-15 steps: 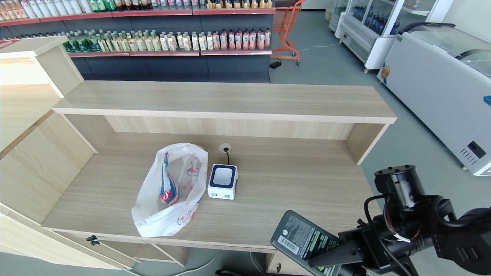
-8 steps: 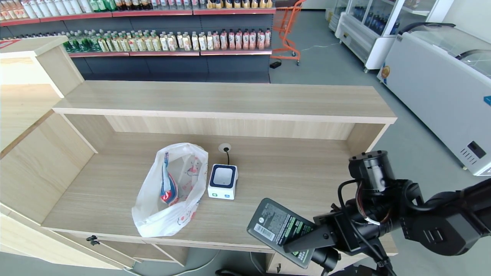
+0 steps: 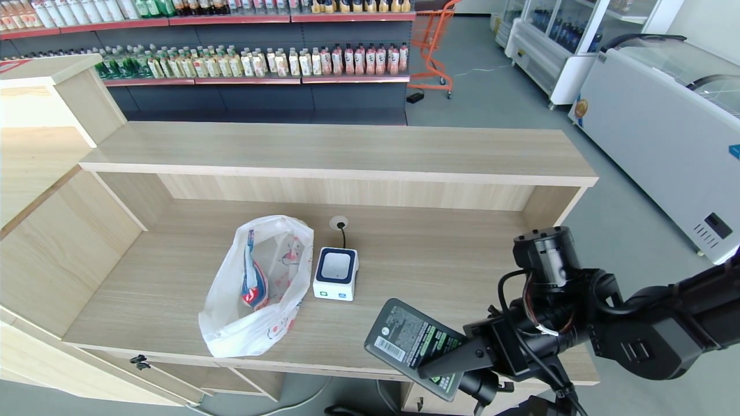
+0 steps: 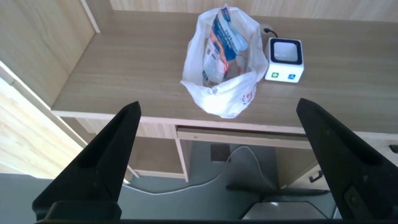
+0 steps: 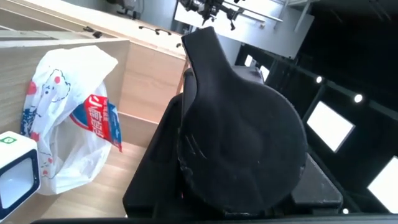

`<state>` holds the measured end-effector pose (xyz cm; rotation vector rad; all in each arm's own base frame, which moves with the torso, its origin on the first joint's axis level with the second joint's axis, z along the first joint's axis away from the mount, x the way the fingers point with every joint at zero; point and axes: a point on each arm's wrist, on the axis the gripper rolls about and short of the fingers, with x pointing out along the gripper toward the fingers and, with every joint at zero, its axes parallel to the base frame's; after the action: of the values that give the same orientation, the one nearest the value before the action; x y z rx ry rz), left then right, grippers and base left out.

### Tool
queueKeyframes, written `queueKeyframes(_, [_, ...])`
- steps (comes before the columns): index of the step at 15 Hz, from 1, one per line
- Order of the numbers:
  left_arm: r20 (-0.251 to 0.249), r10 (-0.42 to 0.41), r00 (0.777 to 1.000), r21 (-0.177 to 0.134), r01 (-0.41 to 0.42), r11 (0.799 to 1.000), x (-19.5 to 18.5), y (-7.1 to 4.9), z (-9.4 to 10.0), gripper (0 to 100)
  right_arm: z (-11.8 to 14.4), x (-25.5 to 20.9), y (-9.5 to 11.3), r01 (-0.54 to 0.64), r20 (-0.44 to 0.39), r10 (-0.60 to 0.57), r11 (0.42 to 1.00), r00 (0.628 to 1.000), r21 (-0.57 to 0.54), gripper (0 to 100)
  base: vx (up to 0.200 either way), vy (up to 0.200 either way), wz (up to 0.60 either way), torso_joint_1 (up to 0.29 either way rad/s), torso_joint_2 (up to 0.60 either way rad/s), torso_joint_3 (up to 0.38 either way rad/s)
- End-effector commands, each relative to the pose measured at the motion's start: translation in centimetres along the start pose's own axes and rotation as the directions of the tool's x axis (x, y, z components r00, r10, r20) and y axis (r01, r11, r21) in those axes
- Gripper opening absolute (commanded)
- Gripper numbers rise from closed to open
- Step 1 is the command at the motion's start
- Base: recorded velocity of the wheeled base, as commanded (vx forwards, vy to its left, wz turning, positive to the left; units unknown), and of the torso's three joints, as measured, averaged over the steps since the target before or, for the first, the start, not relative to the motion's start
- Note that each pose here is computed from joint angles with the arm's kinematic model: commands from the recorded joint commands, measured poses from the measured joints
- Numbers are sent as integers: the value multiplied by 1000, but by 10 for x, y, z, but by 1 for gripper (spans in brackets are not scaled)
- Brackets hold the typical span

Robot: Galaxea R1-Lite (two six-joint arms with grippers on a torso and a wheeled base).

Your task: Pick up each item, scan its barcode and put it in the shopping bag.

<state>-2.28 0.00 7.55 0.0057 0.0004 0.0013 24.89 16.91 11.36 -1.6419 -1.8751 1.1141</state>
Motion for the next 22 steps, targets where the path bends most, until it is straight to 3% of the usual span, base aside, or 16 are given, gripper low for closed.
queueKeyframes(1, [-1,0,1000,0,0,1000,0,0,0,100,1,1,2,0,3,0,1000,1000,5,0,0,0,0,0,0,0])
queueKeyframes(3, [-1,0,1000,0,0,1000,0,0,0,100,1,-1,-2,-1,1,1,1000,1000,22,0,0,0,0,0,0,0])
queueKeyframes(5, [-1,0,1000,0,0,1000,0,0,0,100,0,-13,-32,11,-31,-7,989,999,148,0,0,0,0,0,0,0])
queueKeyframes(6, [-1,0,1000,0,0,1000,0,0,0,100,-5,-26,-50,10,-81,10,972,997,237,0,0,0,0,0,0,0])
queueKeyframes(7, [0,0,1000,0,0,1000,0,0,0,100,-7,-65,-79,-5,-230,99,926,968,376,0,0,0,0,0,0,0])
queueKeyframes(9, [-1,0,1000,0,0,1000,0,0,0,100,-2,-90,-96,11,-332,157,892,930,451,0,0,0,0,0,0,0])
queueKeyframes(11, [-1,0,1000,0,0,1000,0,0,0,100,45,-130,-73,146,-399,328,586,856,797,0,0,0,0,0,0,0])
queueKeyframes(13, [-1,0,1000,0,0,1000,0,0,0,100,51,-144,-77,339,-431,378,286,819,896,0,0,0,0,0,0,0])
queueKeyframes(14, [-1,0,1000,0,0,1000,0,0,0,100,46,-146,-86,453,-450,372,84,812,887,0,0,0,0,0,0,0])
queueKeyframes(15, [-1,0,1000,0,0,1000,0,0,0,100,36,-152,-93,552,-476,374,-124,795,824,0,0,0,0,0,0,0])
queueKeyframes(17, [0,0,1000,0,0,1000,0,0,0,100,28,-167,-95,705,-542,461,-353,703,615,0,0,0,0,0,0,0])
queueKeyframes(18, [-1,0,1000,0,0,1000,0,0,0,100,25,-170,-93,762,-563,524,-532,639,370,0,0,0,0,0,0,0])
queueKeyframes(19, [-1,0,1000,0,0,1000,0,0,0,100,21,-172,-91,747,-575,548,-640,608,180,0,0,0,0,0,0,0])
queueKeyframes(20, [-1,0,1000,0,0,1000,0,0,0,100,18,-174,-85,724,-582,565,-687,585,61,0,0,0,0,0,0,0])
queueKeyframes(22, [-1,0,1000,0,0,1000,0,0,0,100,13,-176,-67,682,-592,623,-713,511,-161,0,0,0,0,0,0,0])
